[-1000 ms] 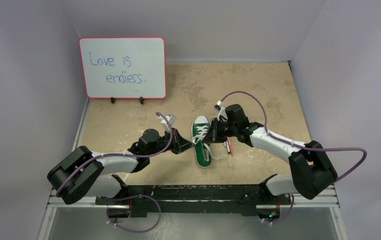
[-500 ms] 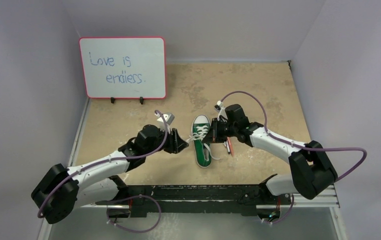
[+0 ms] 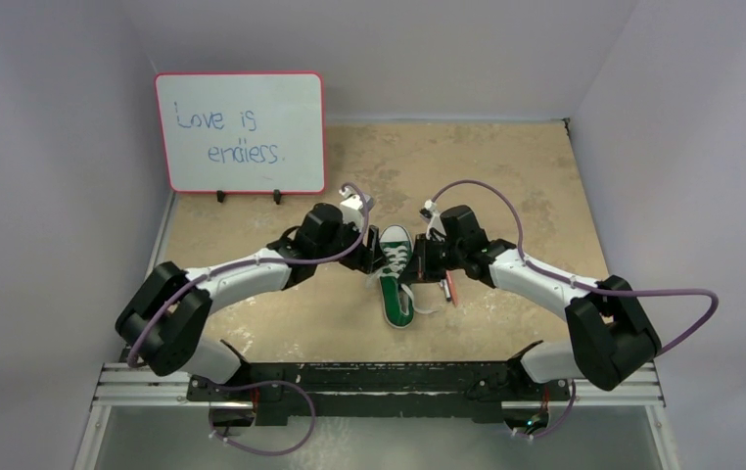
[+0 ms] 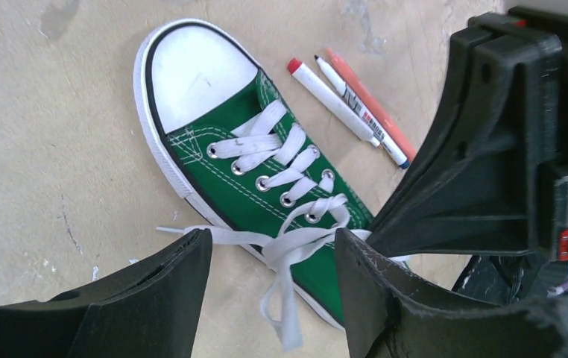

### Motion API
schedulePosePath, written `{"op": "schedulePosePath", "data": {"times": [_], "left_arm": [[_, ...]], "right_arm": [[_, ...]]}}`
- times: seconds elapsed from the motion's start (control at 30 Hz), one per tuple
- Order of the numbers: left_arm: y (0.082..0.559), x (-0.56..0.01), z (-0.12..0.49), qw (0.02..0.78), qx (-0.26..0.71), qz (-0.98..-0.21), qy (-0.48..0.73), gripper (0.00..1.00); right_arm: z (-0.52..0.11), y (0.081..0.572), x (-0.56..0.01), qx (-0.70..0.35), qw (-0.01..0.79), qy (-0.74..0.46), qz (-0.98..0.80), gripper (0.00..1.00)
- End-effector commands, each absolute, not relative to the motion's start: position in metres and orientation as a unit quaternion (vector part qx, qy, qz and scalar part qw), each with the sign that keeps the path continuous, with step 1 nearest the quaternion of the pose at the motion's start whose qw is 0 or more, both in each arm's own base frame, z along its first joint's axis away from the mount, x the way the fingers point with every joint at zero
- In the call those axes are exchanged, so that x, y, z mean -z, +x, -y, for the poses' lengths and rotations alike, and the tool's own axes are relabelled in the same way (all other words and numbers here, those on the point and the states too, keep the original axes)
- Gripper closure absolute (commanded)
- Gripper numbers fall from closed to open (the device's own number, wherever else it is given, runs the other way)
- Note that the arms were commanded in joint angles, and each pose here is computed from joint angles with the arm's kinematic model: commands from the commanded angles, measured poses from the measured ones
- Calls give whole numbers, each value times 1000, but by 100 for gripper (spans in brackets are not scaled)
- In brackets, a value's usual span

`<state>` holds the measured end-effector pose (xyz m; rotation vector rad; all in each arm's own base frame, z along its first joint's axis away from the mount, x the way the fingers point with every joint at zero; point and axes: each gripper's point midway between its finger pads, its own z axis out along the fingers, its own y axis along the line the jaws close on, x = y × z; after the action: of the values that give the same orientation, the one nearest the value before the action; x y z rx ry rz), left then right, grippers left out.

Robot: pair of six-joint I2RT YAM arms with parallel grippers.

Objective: Tie the shoes

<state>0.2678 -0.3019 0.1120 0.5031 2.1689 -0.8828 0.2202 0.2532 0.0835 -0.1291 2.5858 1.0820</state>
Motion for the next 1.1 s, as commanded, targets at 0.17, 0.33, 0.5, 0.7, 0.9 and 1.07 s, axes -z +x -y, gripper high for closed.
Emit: {"op": "schedulePosePath", "data": {"times": [0.17,0.33,0.5,0.7,0.9,1.07], "left_arm": [[252,-131,330,364,475,-760,253,39],[250,-117,331,352,471,-766,260,46],[249,-109,327,353,441,-775,283,48],[248,-104,320,376,406,-778,299,54],[249,-106,320,395,383,-772,316,51],[251,-103,320,401,375,-773,319,48]], "right_arm": [[-257,227,-99,-387,190,-55,-900,100],[-262,231,-101,-399,187,-49,-896,100],[-265,232,-103,-404,182,-48,-895,100],[-268,239,-104,-405,191,-48,-893,100],[-270,242,-104,-406,191,-46,-892,100],[-272,245,-105,-408,193,-45,-891,100]]}}
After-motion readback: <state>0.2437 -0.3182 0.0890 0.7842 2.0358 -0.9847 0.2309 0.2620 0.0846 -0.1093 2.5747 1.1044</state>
